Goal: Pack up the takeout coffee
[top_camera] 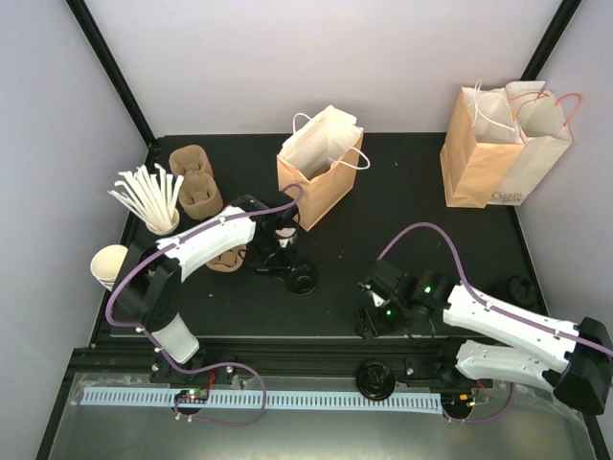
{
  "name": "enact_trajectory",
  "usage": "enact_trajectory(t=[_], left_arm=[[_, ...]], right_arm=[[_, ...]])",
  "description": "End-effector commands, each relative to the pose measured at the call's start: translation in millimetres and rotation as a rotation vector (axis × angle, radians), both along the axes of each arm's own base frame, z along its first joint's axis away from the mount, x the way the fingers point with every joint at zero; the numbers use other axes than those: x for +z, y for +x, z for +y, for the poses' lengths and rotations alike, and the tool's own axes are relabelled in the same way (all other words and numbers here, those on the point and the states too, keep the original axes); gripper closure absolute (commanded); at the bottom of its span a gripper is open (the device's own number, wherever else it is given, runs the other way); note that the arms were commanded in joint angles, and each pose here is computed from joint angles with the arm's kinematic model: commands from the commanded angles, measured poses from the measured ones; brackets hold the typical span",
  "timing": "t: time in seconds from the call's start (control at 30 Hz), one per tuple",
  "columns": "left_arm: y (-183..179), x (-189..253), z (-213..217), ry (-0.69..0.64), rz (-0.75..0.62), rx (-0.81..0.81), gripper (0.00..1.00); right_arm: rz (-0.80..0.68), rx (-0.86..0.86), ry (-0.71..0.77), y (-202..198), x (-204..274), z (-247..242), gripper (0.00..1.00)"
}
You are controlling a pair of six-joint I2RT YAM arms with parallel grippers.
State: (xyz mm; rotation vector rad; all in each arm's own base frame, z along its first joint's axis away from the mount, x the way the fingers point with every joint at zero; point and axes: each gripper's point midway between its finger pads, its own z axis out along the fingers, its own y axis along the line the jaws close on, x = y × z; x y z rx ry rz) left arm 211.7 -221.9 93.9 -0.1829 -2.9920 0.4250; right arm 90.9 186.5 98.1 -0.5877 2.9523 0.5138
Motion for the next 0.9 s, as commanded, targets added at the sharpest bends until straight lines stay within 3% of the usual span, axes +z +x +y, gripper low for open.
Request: enact_trajectory(t=[0.0, 0.3, 0.5, 0.77, 0.87], left_arm=[[0, 5, -3, -0.021, 0.033, -0.002, 0.98], [1, 5, -5, -0.038, 0.038, 0.014, 0.90], [1, 12, -13, -0.097, 0.030, -0.006, 0.75], [1, 18, -16, -0.127, 0.010, -0.011, 0.62], [0, 21, -16, -0.131, 0.003, -0.012, 0.44]], right_arm=[[0.026, -0.032, -0.111, -18, -10, -10, 0.20], [0.045, 0.120, -0.085, -51, -13, 15, 0.20], [0.101, 0.248, -0.115, -81, -15, 11, 0.22], [0.124, 0.195, -0.213, -87, -40, -13, 0.28], [0.131, 0.180, -0.250, -87, -49, -20, 0.29]])
